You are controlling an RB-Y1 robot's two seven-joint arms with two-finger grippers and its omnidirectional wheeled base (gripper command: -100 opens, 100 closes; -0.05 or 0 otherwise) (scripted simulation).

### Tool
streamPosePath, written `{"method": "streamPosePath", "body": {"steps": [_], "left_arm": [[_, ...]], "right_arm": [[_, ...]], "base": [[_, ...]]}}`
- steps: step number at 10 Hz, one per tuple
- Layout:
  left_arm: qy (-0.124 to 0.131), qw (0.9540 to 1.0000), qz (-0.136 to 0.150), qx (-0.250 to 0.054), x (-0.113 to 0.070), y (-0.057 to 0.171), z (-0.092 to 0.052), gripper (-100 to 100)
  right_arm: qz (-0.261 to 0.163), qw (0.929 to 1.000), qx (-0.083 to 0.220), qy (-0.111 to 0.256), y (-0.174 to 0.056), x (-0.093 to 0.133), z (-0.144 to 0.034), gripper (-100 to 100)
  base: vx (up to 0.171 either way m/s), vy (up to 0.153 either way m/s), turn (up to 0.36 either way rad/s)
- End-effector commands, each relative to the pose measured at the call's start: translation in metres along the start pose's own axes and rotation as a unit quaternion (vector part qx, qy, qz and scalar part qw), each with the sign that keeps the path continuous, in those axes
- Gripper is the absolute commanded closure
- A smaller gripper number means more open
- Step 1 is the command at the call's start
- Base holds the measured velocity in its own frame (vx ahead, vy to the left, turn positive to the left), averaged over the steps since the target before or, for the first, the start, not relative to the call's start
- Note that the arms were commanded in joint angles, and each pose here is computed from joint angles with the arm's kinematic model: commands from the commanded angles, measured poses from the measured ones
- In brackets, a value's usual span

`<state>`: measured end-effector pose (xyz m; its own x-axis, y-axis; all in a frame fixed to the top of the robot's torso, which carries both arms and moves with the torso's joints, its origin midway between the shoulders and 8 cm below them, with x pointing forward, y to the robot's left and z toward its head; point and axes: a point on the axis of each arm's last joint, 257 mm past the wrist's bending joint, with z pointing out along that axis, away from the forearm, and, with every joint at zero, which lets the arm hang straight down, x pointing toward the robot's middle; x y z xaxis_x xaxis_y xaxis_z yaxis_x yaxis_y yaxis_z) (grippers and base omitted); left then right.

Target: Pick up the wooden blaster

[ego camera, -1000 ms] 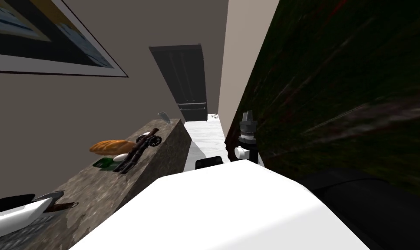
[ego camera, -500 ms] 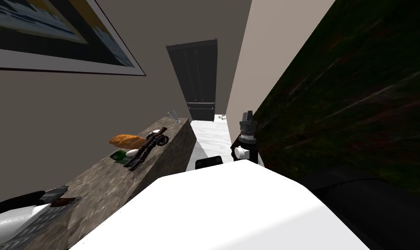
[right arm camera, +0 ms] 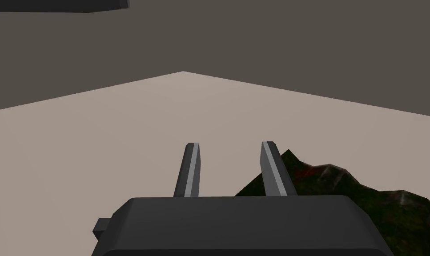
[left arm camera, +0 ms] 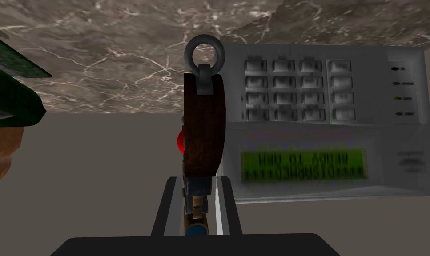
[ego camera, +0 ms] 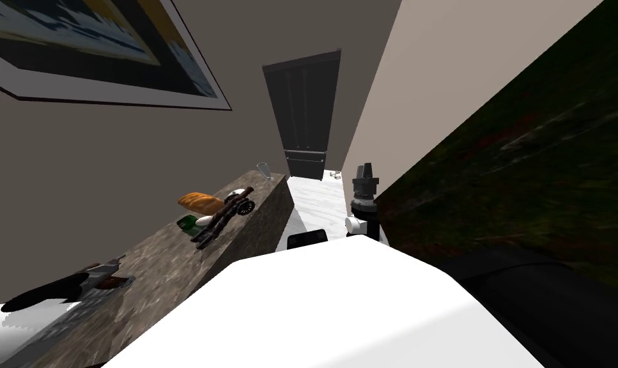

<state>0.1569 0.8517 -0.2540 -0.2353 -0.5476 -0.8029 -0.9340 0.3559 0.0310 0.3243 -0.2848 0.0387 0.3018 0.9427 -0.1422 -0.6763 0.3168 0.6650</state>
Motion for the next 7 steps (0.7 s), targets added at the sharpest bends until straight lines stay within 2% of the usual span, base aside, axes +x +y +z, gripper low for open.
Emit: {"method": "streamPosePath", "body": {"steps": [1,2,3,4,5,6,7], "left_arm": [[0.003,0.9998,0.014,0.017,0.007,-0.007,-0.005,100],[0.008,0.9995,0.016,0.025,0.013,-0.015,-0.007,100],[0.001,0.9986,0.032,0.043,0.006,-0.024,-0.013,100],[0.007,0.9982,0.036,0.048,0.014,-0.026,-0.016,100],[0.015,0.9975,0.039,0.057,0.024,-0.035,-0.019,100],[0.015,0.9956,0.054,0.075,0.023,-0.043,-0.026,100],[0.023,0.9945,0.061,0.082,0.035,-0.046,-0.030,100]], "right_arm": [[0.000,1.0000,0.000,0.000,0.000,0.000,0.000,0],[0.000,1.0000,0.000,0.000,0.000,0.000,0.000,0],[0.000,1.0000,0.000,0.000,0.000,0.000,0.000,0],[0.000,1.0000,0.000,0.000,0.000,0.000,0.000,0],[0.000,1.0000,0.000,0.000,0.000,0.000,0.000,0],[0.000,1.0000,0.000,0.000,0.000,0.000,0.000,0],[0.000,1.0000,0.000,0.000,0.000,0.000,0.000,0]], "base": [[0.216,-0.008,0.345],[0.081,-0.002,0.059],[0.181,-0.016,0.246],[0.201,-0.007,0.322],[0.087,0.003,0.142],[0.166,-0.035,0.313],[0.184,-0.053,0.357]]}}
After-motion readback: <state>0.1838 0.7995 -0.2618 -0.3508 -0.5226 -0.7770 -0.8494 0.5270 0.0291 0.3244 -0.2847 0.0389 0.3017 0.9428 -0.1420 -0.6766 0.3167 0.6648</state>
